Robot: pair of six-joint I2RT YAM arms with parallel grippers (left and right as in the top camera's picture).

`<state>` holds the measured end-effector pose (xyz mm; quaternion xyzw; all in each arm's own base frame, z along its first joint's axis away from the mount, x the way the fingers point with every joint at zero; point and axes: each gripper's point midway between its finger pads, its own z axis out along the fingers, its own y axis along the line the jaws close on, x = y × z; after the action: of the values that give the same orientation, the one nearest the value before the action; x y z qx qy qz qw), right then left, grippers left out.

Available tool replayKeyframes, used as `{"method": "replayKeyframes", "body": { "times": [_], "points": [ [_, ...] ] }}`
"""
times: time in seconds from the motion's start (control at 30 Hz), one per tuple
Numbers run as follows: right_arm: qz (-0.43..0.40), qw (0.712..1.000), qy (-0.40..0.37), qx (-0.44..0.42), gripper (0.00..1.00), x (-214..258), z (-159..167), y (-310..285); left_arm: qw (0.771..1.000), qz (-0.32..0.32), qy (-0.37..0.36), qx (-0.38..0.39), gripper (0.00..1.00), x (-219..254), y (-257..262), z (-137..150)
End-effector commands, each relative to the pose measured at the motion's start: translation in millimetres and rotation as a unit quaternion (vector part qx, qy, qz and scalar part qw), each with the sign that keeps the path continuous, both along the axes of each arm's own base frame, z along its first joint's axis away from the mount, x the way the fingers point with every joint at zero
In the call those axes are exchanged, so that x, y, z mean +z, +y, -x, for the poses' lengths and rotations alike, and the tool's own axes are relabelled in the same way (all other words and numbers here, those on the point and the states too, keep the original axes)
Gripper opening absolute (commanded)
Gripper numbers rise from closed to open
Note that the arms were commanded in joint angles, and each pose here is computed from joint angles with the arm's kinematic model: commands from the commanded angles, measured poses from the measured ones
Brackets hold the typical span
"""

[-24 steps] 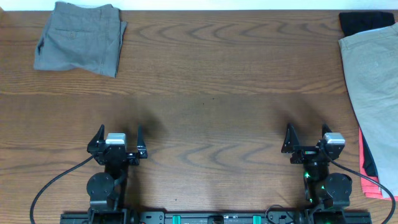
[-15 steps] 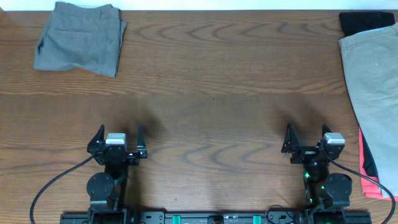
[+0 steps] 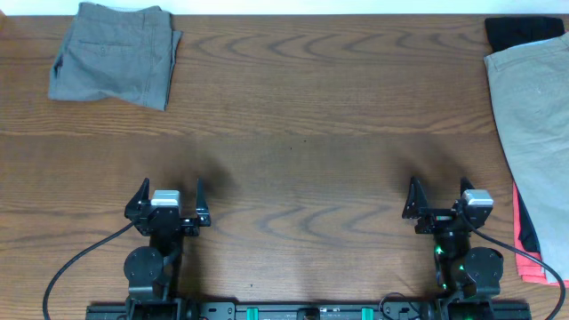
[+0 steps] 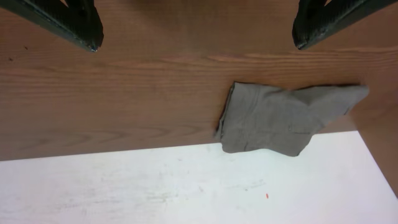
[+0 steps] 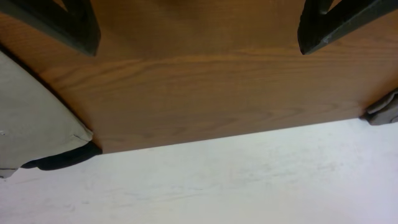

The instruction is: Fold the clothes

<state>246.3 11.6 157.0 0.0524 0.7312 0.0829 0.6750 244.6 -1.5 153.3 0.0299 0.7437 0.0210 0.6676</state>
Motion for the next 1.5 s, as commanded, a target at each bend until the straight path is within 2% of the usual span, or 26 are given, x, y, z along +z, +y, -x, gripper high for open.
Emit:
{"method": "replayKeyframes", "body": {
  "times": [0.0, 0.67, 0.77, 0.83, 0.93, 1.0, 1.17, 1.47],
  "points": [
    [0.007, 1.0, 0.0, 0.009, 0.99, -0.6, 0.4, 3.5, 1.0, -0.007, 0.021, 0.0, 0.98, -15.5, 0.2, 0.4],
    [-0.002, 1.0, -0.002, 0.008, 0.99, 0.8, 0.3, 3.5, 1.0, -0.007, 0.021, 0.0, 0.98, -15.5, 0.2, 0.4],
    [-0.049, 0.998, -0.005, 0.033, 0.99, 4.2, 1.0, 13.0, 1.0, -0.007, 0.021, 0.0, 0.98, -15.5, 0.2, 0.4],
    [-0.124, 0.989, 0.01, 0.081, 0.99, 3.2, 4.3, 31.3, 1.0, -0.007, 0.021, 0.0, 0.98, -15.5, 0.2, 0.4],
    [-0.262, 0.945, 0.055, 0.187, 0.99, 7.2, 18.5, 70.4, 1.0, -0.007, 0.021, 0.0, 0.98, -15.5, 0.2, 0.4],
    [-0.312, 0.919, 0.084, 0.228, 0.99, 7.8, 27.2, 85.5, 1.0, -0.007, 0.021, 0.0, 0.98, -15.5, 0.2, 0.4],
    [-0.329, 0.899, 0.099, 0.271, 0.99, 11.6, 36.9, 99.1, 1.0, -0.007, 0.021, -0.001, 0.98, -15.5, 0.1, 0.4],
    [-0.299, 0.906, -0.029, 0.299, 0.99, 75.6, 41.0, 94.1, 1.0, -0.007, 0.021, 0.0, 0.98, -15.5, 0.2, 0.4]
  ]
}}
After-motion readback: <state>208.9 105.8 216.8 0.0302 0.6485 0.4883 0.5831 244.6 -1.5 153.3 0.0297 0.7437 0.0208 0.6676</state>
